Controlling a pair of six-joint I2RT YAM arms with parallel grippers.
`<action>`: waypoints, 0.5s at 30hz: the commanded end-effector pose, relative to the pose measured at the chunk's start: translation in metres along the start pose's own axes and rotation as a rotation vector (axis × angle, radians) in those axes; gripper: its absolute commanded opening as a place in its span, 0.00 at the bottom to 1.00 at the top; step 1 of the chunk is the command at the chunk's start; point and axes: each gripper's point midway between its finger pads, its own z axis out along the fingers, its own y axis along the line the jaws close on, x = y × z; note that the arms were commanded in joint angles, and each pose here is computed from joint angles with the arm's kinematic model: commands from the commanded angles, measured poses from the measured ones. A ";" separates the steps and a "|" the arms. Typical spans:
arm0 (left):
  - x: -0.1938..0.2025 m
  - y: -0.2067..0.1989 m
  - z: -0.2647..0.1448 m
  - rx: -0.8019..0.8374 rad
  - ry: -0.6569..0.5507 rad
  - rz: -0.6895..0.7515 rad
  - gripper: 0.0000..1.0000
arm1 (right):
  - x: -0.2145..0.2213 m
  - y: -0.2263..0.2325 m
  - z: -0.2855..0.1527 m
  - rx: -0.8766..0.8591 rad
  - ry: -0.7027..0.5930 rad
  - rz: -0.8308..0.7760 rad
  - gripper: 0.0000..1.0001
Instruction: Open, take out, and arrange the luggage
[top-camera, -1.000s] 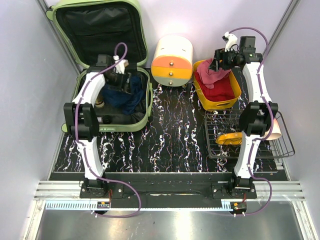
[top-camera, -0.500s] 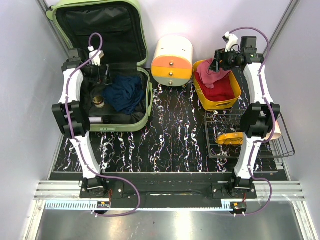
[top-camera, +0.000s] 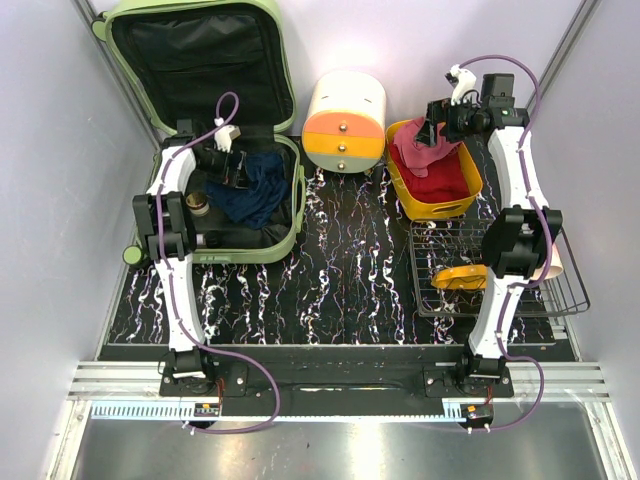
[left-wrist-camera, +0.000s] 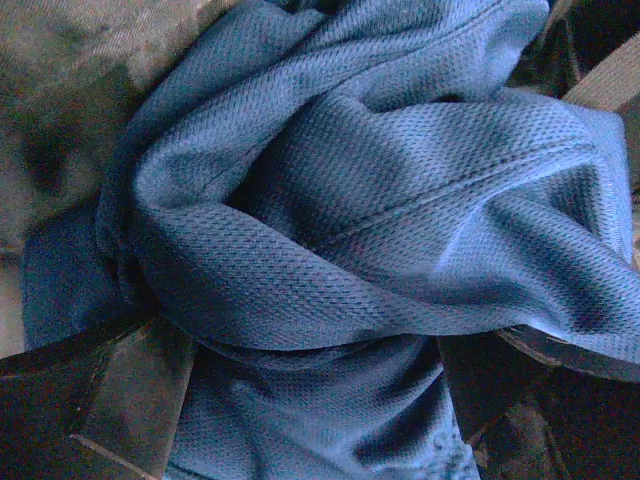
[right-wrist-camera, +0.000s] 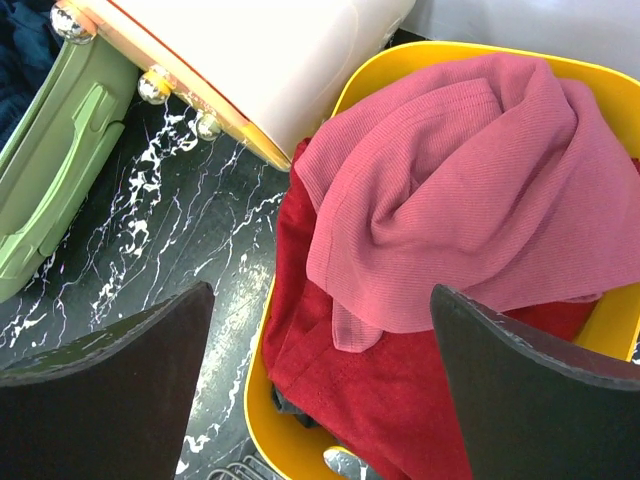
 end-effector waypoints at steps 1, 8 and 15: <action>-0.020 -0.007 0.017 0.000 -0.029 0.029 0.99 | -0.033 0.019 -0.035 0.005 -0.084 -0.066 1.00; 0.000 -0.032 0.036 0.053 0.031 0.027 0.86 | -0.034 0.028 -0.043 -0.019 -0.091 -0.079 1.00; -0.037 -0.054 0.001 0.155 -0.088 -0.032 0.04 | -0.041 0.041 -0.044 -0.081 -0.129 -0.069 1.00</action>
